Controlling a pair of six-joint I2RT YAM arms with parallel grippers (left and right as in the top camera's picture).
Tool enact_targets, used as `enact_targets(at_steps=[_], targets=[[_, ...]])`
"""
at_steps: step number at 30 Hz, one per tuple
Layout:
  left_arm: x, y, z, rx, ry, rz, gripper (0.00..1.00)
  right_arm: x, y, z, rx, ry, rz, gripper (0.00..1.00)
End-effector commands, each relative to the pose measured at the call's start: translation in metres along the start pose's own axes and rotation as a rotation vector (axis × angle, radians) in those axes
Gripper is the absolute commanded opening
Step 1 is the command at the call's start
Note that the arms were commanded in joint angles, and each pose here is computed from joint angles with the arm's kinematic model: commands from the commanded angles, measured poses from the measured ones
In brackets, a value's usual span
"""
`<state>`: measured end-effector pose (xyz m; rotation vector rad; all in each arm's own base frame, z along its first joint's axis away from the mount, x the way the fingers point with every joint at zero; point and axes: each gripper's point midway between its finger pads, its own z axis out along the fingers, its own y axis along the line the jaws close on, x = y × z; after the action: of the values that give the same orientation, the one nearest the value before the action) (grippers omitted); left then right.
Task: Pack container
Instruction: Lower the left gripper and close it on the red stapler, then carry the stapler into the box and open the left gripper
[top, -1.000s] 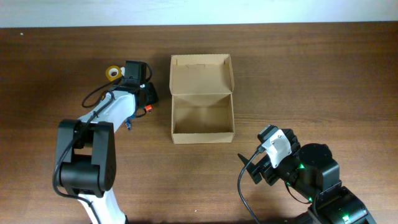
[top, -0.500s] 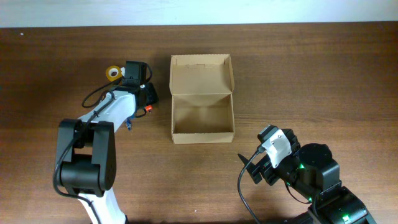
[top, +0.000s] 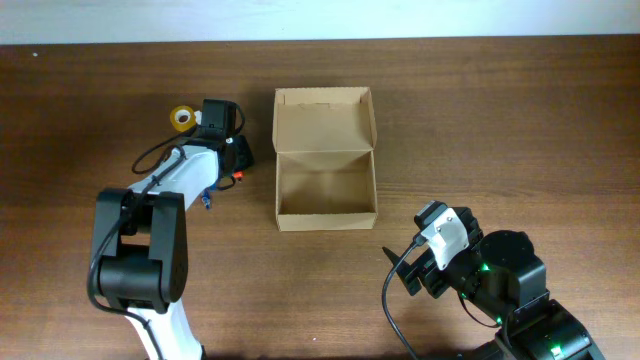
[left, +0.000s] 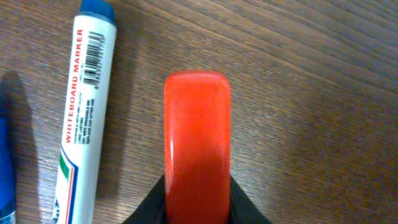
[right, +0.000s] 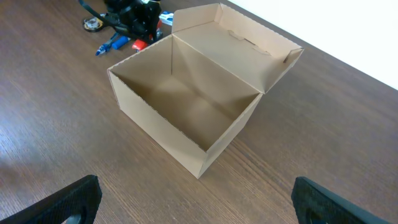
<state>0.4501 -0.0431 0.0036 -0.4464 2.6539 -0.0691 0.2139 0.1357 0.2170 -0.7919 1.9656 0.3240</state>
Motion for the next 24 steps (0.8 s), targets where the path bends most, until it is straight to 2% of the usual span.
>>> enact_targets(at_steps=[1,8,15,20,24], targets=[[0.001,0.001,0.005,-0.003,0.012,-0.006,0.13,0.001,0.001,0.001,0.002,0.004,-0.008,0.99],[-0.022,0.0,-0.024,-0.036,-0.015,-0.005,0.02,0.001,0.001,0.001,0.002,0.004,-0.008,0.99],[-0.077,-0.022,-0.101,-0.005,-0.148,0.092,0.02,0.001,0.001,0.001,0.002,0.004,-0.008,0.99],[-0.096,-0.057,-0.168,0.063,-0.288,0.298,0.02,0.001,0.001,0.001,0.002,0.004,-0.008,0.99],[-0.085,-0.092,-0.217,0.138,-0.37,0.534,0.02,0.001,0.001,0.001,0.002,0.004,-0.008,0.99]])
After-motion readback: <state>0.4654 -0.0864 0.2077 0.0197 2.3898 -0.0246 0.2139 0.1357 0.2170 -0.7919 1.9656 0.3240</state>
